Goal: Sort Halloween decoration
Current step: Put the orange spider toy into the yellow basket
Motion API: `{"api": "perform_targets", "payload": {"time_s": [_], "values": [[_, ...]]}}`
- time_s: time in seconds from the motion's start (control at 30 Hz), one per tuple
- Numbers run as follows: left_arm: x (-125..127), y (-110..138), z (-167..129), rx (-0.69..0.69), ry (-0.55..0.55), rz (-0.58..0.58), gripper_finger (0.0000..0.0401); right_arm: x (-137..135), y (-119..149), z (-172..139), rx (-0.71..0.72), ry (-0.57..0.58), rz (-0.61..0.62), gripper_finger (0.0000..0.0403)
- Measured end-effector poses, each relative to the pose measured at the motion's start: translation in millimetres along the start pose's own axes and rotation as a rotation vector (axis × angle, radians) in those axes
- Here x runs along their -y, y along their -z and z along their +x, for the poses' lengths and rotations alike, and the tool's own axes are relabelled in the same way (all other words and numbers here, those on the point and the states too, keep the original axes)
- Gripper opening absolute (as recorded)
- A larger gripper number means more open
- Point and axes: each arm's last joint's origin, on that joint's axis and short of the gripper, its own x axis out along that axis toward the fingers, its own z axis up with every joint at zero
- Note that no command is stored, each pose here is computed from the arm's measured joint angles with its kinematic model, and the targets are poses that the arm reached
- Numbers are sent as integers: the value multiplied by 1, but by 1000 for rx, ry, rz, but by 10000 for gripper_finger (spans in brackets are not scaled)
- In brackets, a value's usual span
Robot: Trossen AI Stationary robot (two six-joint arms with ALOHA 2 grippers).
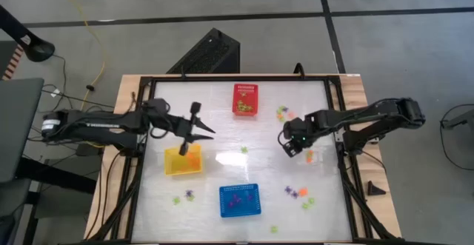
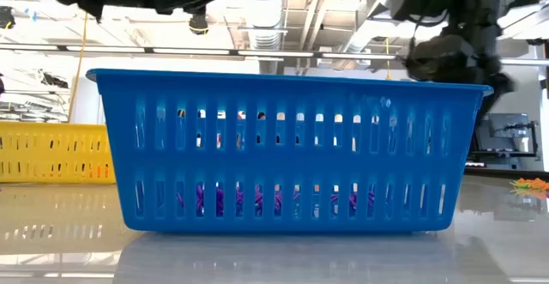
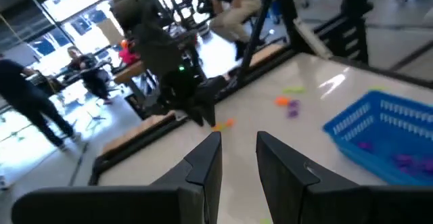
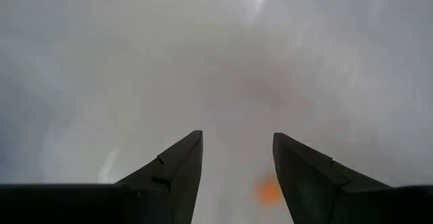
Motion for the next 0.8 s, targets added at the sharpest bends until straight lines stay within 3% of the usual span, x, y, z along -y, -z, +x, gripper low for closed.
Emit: {"api": "perform_targets", "payload": {"time_s": [0.23,0.47,0.63,0.8], "values": [[-4,6,-34,12,-109,-21,83,-9,28,0,-68,39,256,211],[2,-5,-55,53,-132,27,83,-37,66,-3,-153,-94,381,211],[5,-12,-65,74,-138,-32,83,-46,87,-6,-197,-156,203,211],[7,-15,-72,84,-136,-124,83,-48,98,-7,-183,-197,-91,211]]}}
